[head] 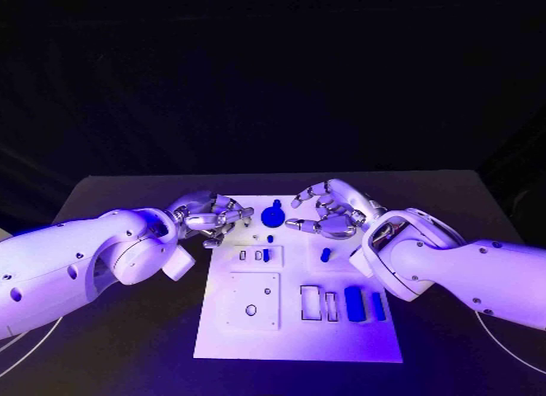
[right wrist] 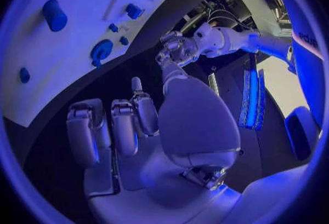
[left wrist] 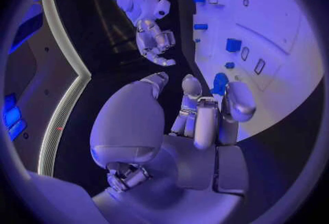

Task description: Assemble the parts on the task board

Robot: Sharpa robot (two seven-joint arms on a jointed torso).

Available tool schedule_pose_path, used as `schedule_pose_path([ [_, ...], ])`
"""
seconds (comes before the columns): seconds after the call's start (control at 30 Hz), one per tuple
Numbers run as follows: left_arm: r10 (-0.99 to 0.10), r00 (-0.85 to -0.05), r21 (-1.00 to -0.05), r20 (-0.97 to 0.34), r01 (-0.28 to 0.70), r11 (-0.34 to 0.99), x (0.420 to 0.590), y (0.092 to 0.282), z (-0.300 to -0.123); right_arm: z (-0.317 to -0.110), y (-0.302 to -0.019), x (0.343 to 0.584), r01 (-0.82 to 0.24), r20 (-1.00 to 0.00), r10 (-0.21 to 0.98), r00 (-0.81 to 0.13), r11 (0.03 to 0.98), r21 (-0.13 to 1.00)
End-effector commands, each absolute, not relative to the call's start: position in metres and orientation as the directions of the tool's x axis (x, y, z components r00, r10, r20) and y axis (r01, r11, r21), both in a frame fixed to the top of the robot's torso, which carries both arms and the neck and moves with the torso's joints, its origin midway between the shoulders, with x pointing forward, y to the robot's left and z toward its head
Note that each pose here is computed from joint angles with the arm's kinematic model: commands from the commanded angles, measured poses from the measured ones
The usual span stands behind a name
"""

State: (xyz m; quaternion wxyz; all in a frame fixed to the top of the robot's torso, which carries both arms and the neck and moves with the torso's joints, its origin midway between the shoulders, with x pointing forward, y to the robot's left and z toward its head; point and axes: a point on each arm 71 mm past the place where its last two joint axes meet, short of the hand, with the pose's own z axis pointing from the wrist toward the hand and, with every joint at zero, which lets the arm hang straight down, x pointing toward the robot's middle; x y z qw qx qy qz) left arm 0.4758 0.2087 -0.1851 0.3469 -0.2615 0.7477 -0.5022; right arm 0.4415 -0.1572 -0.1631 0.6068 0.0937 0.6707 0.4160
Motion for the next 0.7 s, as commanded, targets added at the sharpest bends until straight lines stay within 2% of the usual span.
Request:
schedule_pose_path([
  [0.03,-0.619,-0.682,-0.814,-0.39,-0.059,0.578,0.478,0.205,-0.19,-0.158,-0.167,0.447,-0.332,-0.608,0.753,-0.252,0.523,0.785],
  [0.27,-0.493,-0.728,-0.669,-0.477,-0.064,0.741,0.489,0.195,-0.181,-0.148,-0.189,0.465,-0.265,-0.55,0.812,-0.193,0.496,0.827],
  [0.43,-0.427,-0.737,-0.594,-0.524,-0.043,0.803,0.498,0.185,-0.174,-0.138,-0.204,0.477,-0.239,-0.545,0.823,-0.161,0.504,0.83],
  [0.7,-0.3,-0.764,-0.464,-0.572,0.0,0.886,0.507,0.167,-0.172,-0.131,-0.218,0.488,-0.229,-0.545,0.83,-0.122,0.511,0.829],
])
